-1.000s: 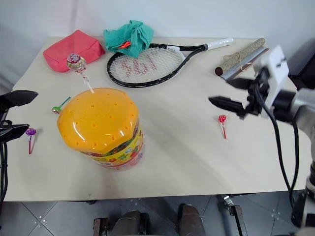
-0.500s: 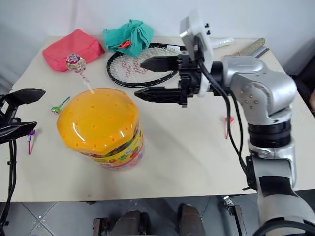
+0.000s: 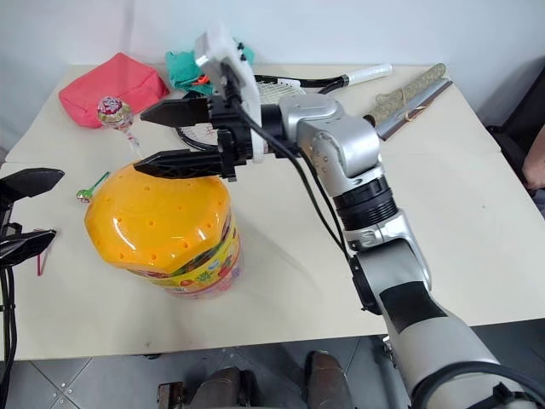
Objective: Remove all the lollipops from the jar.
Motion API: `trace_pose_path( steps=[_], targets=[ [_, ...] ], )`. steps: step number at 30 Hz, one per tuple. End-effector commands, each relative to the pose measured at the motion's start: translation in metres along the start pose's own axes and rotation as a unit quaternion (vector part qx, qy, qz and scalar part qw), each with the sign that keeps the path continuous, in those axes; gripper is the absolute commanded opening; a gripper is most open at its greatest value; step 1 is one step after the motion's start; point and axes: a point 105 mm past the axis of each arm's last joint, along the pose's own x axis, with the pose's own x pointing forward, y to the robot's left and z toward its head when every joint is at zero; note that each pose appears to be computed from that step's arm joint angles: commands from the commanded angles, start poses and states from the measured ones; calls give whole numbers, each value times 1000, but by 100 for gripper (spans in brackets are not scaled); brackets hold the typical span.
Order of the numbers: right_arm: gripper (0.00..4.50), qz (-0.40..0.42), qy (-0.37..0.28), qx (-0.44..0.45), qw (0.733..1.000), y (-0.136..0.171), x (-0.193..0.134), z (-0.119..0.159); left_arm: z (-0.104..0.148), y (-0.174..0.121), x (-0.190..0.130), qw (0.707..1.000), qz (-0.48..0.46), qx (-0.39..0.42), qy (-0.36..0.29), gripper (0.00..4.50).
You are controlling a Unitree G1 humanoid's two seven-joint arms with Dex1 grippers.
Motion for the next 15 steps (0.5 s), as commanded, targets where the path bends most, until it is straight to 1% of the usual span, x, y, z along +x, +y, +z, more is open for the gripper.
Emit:
trace_pose_path(
  steps=[1, 2, 6, 13, 15],
  targets=[
    [409, 21, -13, -33, 999, 4, 12, 17, 12, -6, 0, 1000, 0, 24, -7, 450],
    [386, 24, -13, -33, 999, 4, 13, 18, 12, -7, 0, 1000, 1, 25, -7, 450],
    [255, 36, -23, -41, 998, 8, 17, 24, 12, -8, 1, 1000, 4, 24, -7, 450],
    [3, 27, -38, -73, 996, 7, 17, 43, 11, -1, 4, 1000, -1, 23, -10, 450],
    [1, 22, -45, -80, 996, 6, 16, 49, 11, 0, 5, 1000, -4, 22, -10, 450]
  ],
)
